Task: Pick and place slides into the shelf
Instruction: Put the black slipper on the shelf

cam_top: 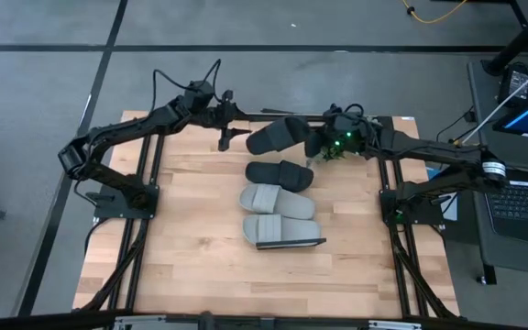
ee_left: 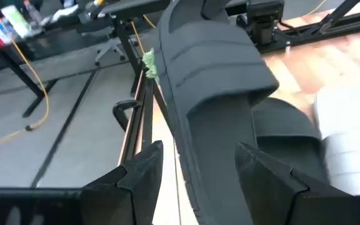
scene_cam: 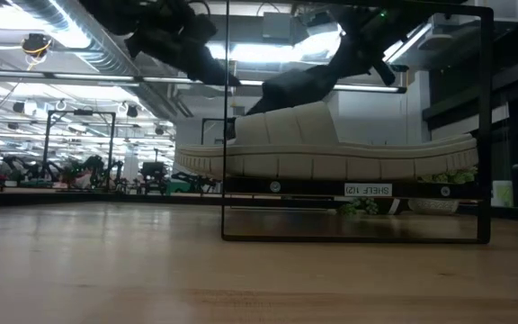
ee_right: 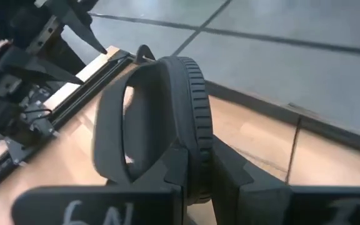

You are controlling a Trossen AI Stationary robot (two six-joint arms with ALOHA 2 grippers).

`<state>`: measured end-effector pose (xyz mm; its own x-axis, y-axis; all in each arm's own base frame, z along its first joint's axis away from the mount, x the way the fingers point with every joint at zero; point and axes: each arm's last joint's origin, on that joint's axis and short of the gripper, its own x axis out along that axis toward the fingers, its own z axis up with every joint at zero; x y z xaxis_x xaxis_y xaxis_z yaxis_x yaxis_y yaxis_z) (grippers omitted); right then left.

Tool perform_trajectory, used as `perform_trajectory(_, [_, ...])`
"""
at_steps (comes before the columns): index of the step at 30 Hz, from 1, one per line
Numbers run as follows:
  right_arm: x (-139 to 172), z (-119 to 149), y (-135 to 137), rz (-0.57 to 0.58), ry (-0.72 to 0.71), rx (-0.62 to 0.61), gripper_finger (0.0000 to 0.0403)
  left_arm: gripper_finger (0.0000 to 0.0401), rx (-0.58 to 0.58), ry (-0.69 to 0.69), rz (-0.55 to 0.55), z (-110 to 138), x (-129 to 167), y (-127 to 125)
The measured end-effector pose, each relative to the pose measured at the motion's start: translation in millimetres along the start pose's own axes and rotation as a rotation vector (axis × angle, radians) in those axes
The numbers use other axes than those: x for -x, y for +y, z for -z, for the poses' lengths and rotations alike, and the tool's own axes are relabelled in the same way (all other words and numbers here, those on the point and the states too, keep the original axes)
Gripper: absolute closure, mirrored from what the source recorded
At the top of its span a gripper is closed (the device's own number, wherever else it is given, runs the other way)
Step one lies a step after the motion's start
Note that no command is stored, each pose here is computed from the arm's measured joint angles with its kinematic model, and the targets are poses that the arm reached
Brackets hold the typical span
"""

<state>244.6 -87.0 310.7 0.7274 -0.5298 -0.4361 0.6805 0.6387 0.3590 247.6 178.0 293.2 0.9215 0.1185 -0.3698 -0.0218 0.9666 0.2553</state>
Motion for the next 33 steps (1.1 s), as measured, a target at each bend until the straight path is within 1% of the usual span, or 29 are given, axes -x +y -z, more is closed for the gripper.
perform_trajectory(4, [-7.7,4.1,0.1,0.015,0.022,-0.056,0.0362,0.0211,-0.030,-0.062,0.009,12.9,-1.3,-0.3])
perform_trajectory(6, [-11.1,6.3,-0.1,0.024,0.035,-0.064,0.0362,0.0211,-0.041,-0.095,-0.010,19.3,0.5,3.3])
perform_trajectory(11, [-19.0,17.5,-4.6,0.035,0.033,-0.089,0.0362,0.0211,-0.016,-0.098,-0.050,31.9,4.4,8.7])
perform_trajectory(13, [-21.1,25.9,-9.3,0.047,0.028,-0.116,0.0362,0.0211,-0.013,-0.095,-0.053,33.4,4.9,9.3])
perform_trajectory(18, [-25.8,36.6,-14.5,0.004,-0.038,-0.150,0.0362,0.0211,-0.027,-0.114,-0.062,31.4,5.5,10.6])
perform_trajectory(23, [-29.3,51.2,-22.2,0.027,-0.009,-0.170,0.0362,0.0211,-0.055,-0.126,-0.049,30.8,5.5,10.3])
perform_trajectory(33, [-33.2,68.5,-31.9,0.014,-0.038,-0.266,0.0362,0.0211,-0.069,-0.124,-0.051,30.9,5.4,10.3])
